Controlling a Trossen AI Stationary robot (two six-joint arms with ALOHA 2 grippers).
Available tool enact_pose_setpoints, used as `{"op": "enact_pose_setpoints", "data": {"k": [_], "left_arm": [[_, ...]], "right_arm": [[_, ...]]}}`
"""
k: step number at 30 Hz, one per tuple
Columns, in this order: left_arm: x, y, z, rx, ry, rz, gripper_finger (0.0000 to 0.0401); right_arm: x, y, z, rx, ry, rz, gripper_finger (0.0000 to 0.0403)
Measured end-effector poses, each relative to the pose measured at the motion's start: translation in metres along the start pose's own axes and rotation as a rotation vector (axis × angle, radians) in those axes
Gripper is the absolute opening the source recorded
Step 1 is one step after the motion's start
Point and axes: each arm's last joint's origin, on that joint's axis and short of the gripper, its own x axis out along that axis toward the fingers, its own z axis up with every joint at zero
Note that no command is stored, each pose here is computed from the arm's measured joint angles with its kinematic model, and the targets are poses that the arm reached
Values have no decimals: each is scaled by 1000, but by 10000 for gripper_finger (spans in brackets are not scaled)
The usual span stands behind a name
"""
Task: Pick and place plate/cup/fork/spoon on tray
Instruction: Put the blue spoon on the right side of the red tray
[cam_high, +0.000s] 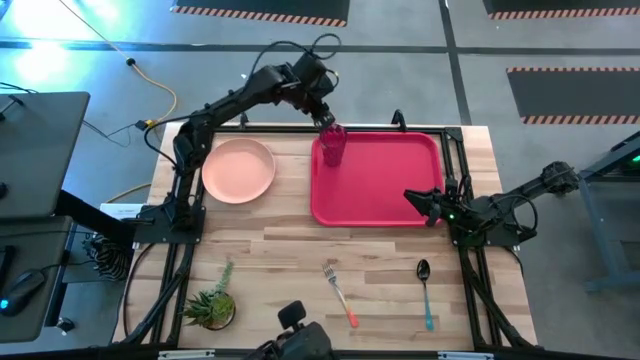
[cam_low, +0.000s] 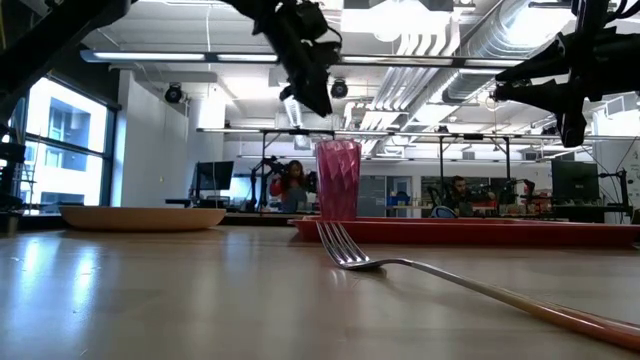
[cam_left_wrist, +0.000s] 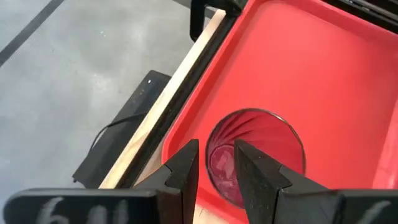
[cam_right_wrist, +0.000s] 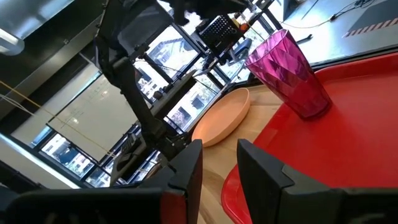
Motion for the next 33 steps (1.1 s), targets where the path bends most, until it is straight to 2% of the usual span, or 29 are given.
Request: {"op": "enact_pose_setpoints", "data": {"k": [3,7,13,21,33], "left_arm": [[-18,-1,4,-1,7,0,90],[-34,-3,0,-5,82,-5,90],[-47,-5,-15,-36,234,-12,90],[-61,-16,-26,-45,337,-31,90],[-78,-52,-28,40,320,-75,90]], "right_arm": [[0,0,0,5,1,1,91],[0,0,0,5,2,3,91],[0,2,1,20,4,24,91],[0,3,1,29,15,47,91],[0,7,5,77,-12,83,91]]}}
